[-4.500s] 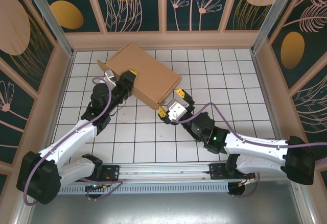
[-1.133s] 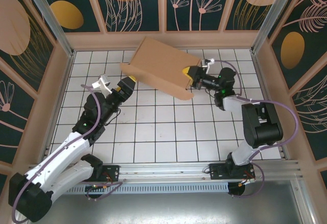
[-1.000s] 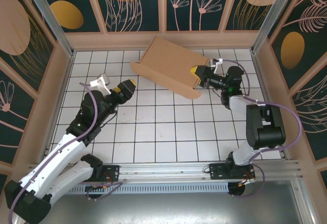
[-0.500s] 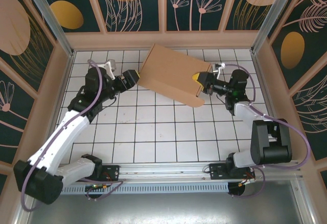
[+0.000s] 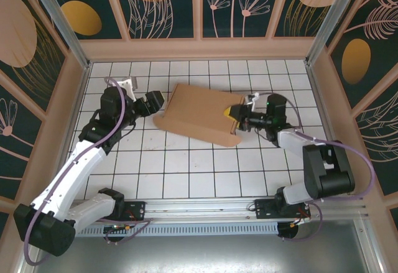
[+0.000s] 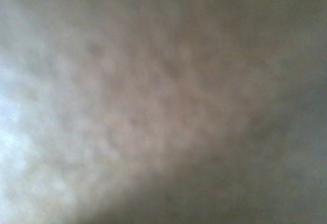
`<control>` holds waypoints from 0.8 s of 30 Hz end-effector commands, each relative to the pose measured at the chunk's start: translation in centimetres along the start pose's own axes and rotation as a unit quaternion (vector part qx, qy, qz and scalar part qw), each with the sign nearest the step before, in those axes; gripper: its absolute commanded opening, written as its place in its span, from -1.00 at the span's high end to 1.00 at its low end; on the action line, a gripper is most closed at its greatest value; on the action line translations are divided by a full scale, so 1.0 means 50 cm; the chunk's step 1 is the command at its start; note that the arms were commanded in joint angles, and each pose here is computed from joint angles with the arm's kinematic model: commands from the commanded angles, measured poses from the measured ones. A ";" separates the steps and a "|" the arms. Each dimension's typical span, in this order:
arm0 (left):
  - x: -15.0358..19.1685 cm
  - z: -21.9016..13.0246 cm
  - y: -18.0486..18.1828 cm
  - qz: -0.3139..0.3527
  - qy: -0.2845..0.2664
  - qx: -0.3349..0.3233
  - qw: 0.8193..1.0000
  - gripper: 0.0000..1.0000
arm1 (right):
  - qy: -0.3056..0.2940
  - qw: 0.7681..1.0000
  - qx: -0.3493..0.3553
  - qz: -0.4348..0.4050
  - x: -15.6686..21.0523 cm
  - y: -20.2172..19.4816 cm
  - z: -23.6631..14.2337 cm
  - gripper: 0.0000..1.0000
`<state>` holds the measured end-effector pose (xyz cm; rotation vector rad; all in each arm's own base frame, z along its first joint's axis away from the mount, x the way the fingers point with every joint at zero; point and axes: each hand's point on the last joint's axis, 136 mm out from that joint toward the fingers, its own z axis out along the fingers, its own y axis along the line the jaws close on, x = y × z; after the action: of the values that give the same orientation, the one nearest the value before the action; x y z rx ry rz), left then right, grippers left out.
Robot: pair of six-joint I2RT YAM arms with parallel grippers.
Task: Fold the paper box
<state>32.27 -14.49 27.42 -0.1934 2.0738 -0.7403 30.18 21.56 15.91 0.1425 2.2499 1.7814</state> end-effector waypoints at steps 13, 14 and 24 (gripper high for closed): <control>0.180 -0.015 -0.153 0.502 0.007 0.077 0.862 -0.71 | -0.030 0.990 -0.113 0.075 0.009 0.065 -0.014 0.30; 0.189 -0.015 -0.160 0.538 0.004 0.081 0.839 -0.73 | -0.028 0.991 -0.114 0.072 0.012 0.068 -0.016 0.30; 0.336 0.014 -0.127 0.817 0.061 0.089 0.566 -0.82 | -0.008 0.990 -0.132 0.054 0.041 0.106 -0.035 0.28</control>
<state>21.01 -27.97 21.12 1.5260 1.4694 0.0127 28.36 21.73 19.31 0.3288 2.0551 2.0781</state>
